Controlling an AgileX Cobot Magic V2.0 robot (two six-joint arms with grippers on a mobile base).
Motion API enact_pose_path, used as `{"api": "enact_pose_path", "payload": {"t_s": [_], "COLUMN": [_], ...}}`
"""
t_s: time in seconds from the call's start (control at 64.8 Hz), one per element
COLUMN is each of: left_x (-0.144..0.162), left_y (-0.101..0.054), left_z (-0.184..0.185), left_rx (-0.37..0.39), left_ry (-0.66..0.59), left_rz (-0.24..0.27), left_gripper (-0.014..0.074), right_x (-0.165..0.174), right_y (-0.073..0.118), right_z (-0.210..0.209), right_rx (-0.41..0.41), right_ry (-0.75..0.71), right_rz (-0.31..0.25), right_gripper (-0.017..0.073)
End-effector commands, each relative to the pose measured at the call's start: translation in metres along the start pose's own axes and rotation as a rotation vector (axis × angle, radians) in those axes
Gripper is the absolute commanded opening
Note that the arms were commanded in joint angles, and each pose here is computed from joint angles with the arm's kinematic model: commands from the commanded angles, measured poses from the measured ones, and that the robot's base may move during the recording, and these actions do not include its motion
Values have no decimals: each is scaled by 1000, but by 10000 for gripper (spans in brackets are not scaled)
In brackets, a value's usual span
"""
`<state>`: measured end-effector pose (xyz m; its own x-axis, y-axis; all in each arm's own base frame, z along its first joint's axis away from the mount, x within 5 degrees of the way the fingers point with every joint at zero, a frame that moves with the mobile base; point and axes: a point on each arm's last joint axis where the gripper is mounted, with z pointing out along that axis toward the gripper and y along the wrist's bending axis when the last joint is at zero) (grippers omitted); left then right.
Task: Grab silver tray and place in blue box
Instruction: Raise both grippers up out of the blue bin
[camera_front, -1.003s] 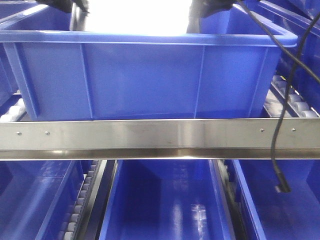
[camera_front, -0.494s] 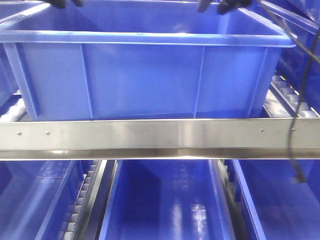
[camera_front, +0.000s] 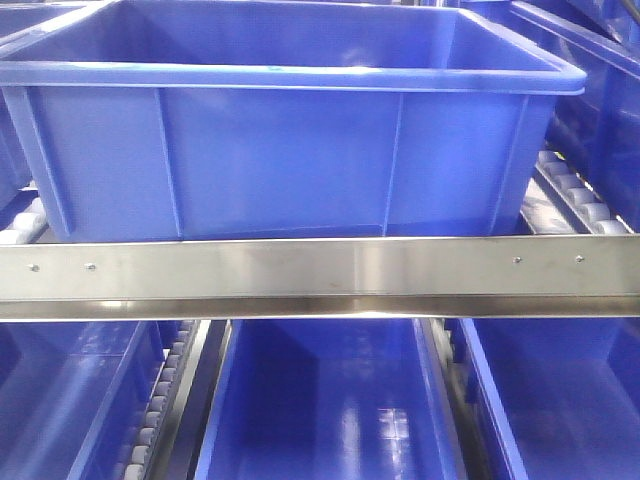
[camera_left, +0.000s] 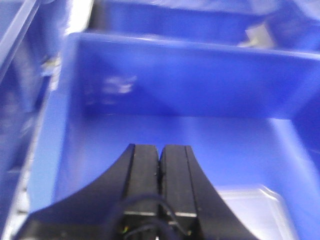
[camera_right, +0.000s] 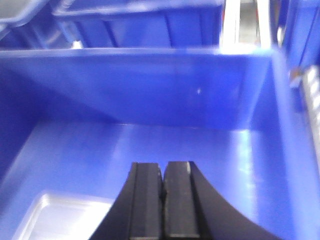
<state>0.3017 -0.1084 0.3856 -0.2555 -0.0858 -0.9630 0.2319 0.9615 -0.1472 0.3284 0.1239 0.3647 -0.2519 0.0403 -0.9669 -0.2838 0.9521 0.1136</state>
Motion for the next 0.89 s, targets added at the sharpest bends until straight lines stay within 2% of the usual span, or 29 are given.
{"api": "enact_pose_path", "payload": {"t_s": [0.0, 0.062, 0.123, 0.247, 0.37, 0.586, 0.679, 0.88], "left_x": [-2, 21, 43, 77, 105, 120, 124, 129], "left_y": [-3, 1, 5, 11, 20, 28, 30, 30], "left_z": [-39, -58, -79, -123, -164, -219, -227, -226], "left_rx": [92, 110, 131, 192, 204, 232, 239, 243], "left_ry": [-109, -93, -84, -134, -197, -396, -432, -425], "left_rz": [6, 8, 9, 8, 7, 6, 6, 6], "left_gripper": [-94, -94, -94, -94, -94, -94, -95, -94], "right_x": [-11, 4, 19, 50, 71, 86, 85, 85], "right_y": [10, 13, 14, 12, 8, 3, 3, 3], "right_z": [-41, -62, -82, -115, -152, -203, -213, -215], "right_rx": [-135, -202, -252, -288, -295, -298, -300, -300], "right_ry": [-137, -149, -154, -139, -170, -289, -330, -335], "right_rz": [-119, -172, -201, -200, -202, -212, -215, -216], "right_gripper": [55, 55, 55, 55, 55, 55, 55, 55]}}
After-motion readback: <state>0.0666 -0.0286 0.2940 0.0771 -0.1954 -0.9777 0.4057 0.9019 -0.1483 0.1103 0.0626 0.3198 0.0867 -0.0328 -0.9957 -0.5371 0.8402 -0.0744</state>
